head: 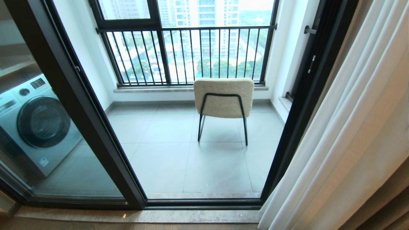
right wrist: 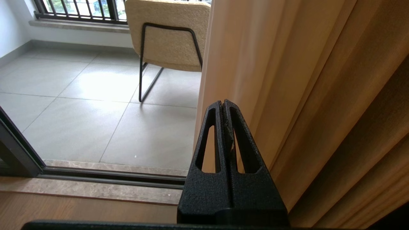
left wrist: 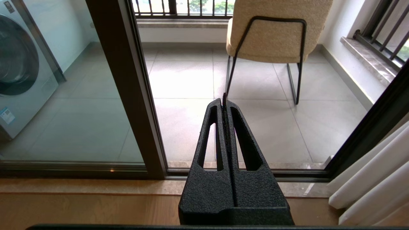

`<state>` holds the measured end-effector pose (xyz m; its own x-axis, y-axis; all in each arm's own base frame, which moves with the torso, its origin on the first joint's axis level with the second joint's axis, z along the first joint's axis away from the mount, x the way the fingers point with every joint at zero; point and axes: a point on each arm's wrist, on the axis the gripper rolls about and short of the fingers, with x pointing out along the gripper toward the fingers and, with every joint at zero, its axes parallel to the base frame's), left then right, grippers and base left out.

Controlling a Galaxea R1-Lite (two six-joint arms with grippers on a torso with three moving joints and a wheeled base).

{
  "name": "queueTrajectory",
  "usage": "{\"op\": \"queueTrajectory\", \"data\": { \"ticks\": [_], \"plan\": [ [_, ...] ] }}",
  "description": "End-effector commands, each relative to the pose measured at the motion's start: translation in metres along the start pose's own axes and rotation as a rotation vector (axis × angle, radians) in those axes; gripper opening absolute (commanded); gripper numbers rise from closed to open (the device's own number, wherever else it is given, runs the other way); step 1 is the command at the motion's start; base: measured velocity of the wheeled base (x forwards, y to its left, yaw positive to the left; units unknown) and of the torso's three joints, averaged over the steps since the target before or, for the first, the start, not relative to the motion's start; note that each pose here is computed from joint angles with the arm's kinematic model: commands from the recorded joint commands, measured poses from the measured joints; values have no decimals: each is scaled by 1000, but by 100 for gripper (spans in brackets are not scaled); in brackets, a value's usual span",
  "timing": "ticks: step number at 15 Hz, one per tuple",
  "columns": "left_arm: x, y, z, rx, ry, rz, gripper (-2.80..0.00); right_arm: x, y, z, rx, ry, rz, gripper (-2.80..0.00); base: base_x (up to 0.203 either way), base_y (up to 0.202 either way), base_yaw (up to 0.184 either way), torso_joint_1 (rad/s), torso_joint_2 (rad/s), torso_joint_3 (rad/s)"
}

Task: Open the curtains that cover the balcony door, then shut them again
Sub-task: Pull the inner curtains open on both sides

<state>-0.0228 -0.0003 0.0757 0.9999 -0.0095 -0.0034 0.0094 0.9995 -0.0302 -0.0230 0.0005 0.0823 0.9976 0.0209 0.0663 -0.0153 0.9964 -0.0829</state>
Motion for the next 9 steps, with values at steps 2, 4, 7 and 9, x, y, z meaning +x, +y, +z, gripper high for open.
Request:
{"op": "queueTrajectory", "data": {
  "ticks": [2, 4, 7, 9],
  "plan": [
    [0, 0, 0, 0, 0, 0, -280, 0, 0, 0, -1, 0, 1, -280, 0, 0, 0, 0, 0, 0],
    [0, 0, 0, 0, 0, 0, -280, 0, 0, 0, -3, 0, 1, -280, 0, 0, 0, 0, 0, 0],
    [0, 0, 0, 0, 0, 0, -280, 0, 0, 0, -3, 0, 1, -280, 0, 0, 0, 0, 0, 0],
    [0, 0, 0, 0, -1, 0, -280, 0, 0, 0, -4, 0, 1, -280, 0, 0, 0, 0, 0, 0]
  ]
}}
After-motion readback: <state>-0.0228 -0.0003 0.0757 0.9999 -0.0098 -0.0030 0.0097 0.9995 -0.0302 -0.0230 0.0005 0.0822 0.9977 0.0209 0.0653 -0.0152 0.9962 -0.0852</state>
